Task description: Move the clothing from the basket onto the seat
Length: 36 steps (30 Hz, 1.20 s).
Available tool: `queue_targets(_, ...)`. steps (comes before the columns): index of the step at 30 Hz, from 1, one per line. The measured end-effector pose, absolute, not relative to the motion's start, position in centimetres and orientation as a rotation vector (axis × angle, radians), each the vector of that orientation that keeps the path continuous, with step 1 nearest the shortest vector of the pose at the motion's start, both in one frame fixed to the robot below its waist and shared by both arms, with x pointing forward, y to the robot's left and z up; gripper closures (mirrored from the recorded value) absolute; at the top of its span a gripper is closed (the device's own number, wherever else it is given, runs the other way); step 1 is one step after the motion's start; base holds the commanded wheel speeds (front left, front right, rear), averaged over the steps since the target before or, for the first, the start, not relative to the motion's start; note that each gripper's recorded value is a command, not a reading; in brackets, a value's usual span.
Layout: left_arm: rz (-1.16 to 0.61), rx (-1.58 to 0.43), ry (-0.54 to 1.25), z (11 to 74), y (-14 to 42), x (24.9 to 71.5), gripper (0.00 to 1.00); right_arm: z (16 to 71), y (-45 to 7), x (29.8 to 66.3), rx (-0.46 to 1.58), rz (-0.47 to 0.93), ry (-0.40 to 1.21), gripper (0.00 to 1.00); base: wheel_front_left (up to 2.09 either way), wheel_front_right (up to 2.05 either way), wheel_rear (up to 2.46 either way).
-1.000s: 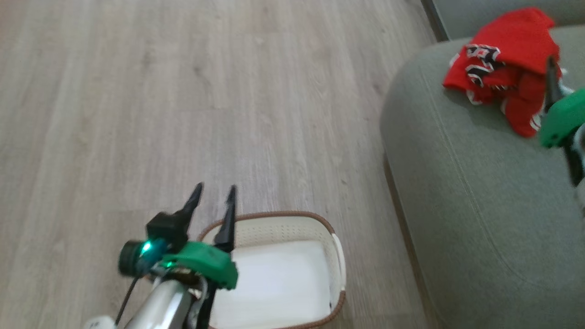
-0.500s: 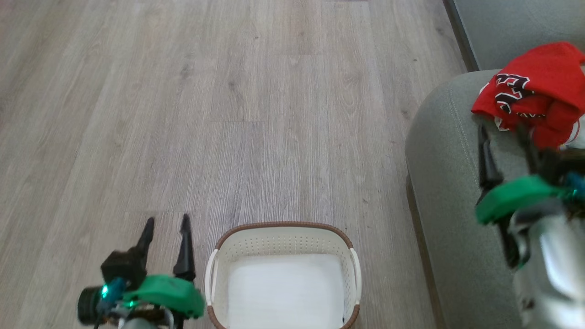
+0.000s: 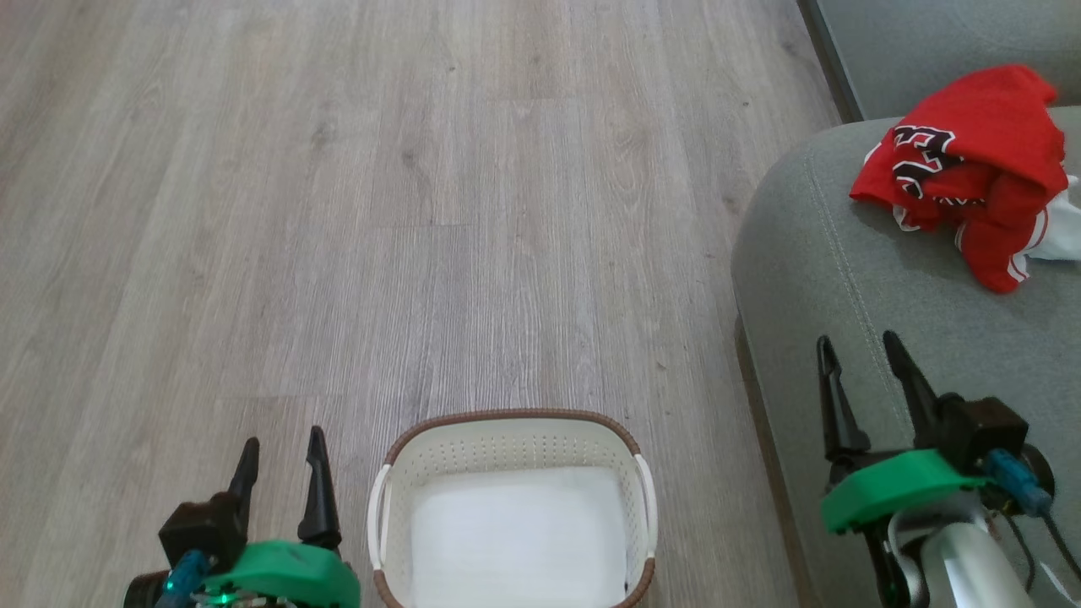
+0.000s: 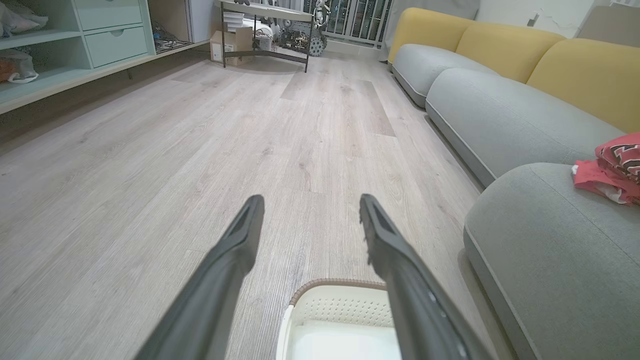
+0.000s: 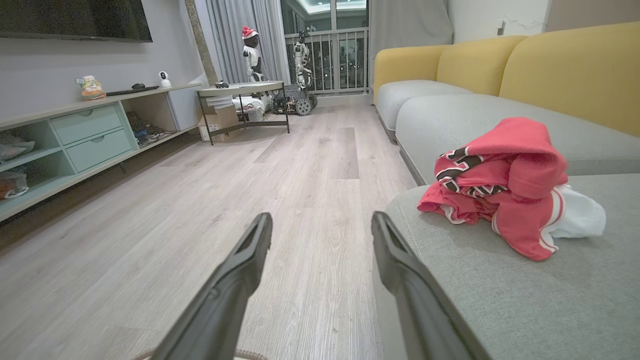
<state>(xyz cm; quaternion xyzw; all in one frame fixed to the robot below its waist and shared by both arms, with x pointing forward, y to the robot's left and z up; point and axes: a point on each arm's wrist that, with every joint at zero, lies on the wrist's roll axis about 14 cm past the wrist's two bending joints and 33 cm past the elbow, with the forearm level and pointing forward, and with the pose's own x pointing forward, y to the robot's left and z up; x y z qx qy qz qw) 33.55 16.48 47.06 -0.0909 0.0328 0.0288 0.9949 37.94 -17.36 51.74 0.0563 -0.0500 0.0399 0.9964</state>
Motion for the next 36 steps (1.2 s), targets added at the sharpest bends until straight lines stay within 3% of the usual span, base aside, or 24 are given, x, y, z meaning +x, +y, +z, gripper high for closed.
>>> queue_targets(36,0.045,-0.119,0.065,46.6,16.3,33.0,0.0,50.0,-16.1,36.5,0.14,0.111,-0.051,0.0,0.0,0.0,0.0)
